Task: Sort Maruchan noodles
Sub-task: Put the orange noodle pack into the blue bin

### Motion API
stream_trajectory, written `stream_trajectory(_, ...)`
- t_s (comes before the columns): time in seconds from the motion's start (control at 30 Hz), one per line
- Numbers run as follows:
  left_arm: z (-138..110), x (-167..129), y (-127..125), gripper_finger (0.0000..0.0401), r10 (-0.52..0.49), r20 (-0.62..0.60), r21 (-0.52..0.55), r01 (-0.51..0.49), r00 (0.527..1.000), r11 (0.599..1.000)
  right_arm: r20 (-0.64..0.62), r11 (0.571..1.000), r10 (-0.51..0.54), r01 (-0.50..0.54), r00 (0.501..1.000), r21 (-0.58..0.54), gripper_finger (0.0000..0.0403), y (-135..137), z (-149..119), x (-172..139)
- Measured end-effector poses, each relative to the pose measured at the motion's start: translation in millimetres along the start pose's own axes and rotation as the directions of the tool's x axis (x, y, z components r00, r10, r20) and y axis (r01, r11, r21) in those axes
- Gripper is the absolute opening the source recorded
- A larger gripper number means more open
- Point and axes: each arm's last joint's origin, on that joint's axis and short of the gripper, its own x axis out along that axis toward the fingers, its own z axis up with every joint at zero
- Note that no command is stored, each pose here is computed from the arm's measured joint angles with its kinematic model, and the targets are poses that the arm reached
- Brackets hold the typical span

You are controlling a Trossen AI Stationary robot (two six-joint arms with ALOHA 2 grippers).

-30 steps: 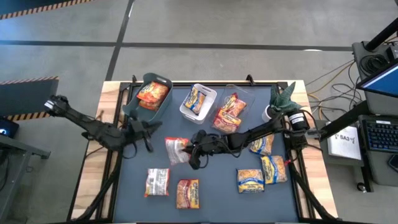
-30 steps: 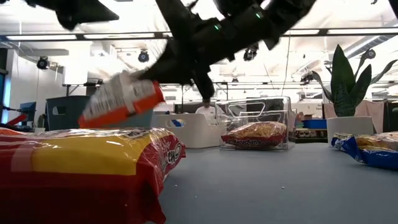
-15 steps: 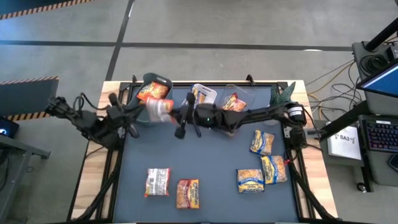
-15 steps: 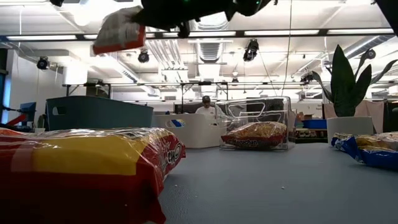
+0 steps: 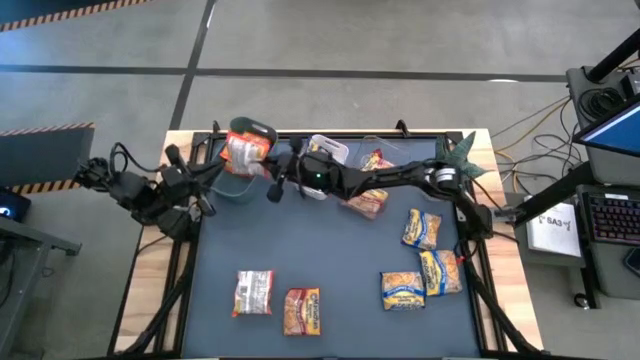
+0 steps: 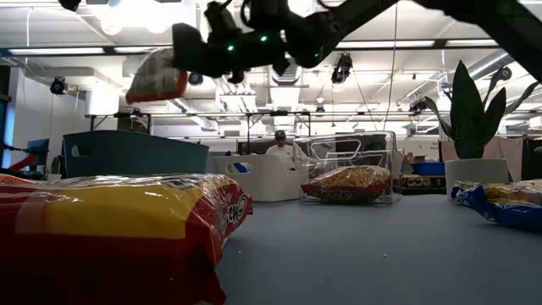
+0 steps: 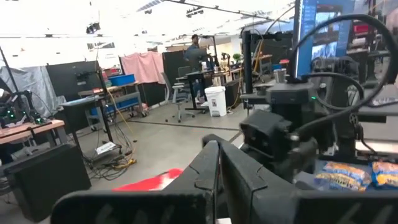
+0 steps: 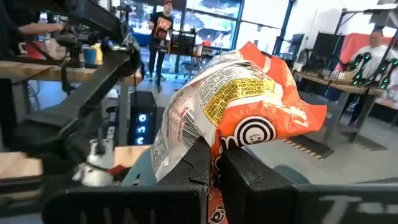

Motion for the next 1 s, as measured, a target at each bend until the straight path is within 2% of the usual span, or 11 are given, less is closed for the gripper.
stream_trajectory(0.27, -1, -1, 2, 0.0000, -0.001, -0.004, 0.035, 0.001, 1.000, 0.999, 0.012, 0.990, -0.008, 0.010, 1.000, -0.139, 0.0009, 8, -14, 36)
stream_trajectory(0.33, -1, -3, 5, 0.0000, 0.028, -0.008, 0.054, -0.027, 1.000, 0.998, -0.003, 0.982, -0.003, 0.002, 1.000, -0.188, 0.0009, 10, -14, 45)
stream_trajectory(0.47, -2, -6, 14, 0.0000, 0.109, -0.027, 0.042, -0.108, 0.994, 0.993, -0.086, 0.962, -0.009, -0.015, 0.996, -0.272, 0.0009, 13, -26, 56)
stream_trajectory(0.57, -3, -9, 20, 0.0000, 0.113, -0.027, 0.026, -0.113, 0.993, 0.993, -0.116, 0.948, -0.010, -0.027, 0.993, -0.317, 0.0009, 13, -30, 59)
stream_trajectory(0.73, -4, -13, 27, 0.0000, 0.114, -0.020, -0.013, -0.114, 0.993, 0.993, -0.111, 0.895, -0.012, -0.039, 0.994, -0.444, 0.0009, 14, -28, 59)
stream_trajectory(0.87, -5, -14, 27, 0.0000, 0.085, -0.008, -0.016, -0.085, 0.996, 0.996, -0.131, 0.890, -0.027, -0.036, 0.991, -0.455, 0.0009, 6, -33, 60)
stream_trajectory(1.0, -4, -13, 25, 0.0000, 0.073, -0.004, -0.018, -0.073, 0.997, 0.997, -0.124, 0.914, -0.032, -0.021, 0.992, -0.406, 0.0009, -8, -34, 63)
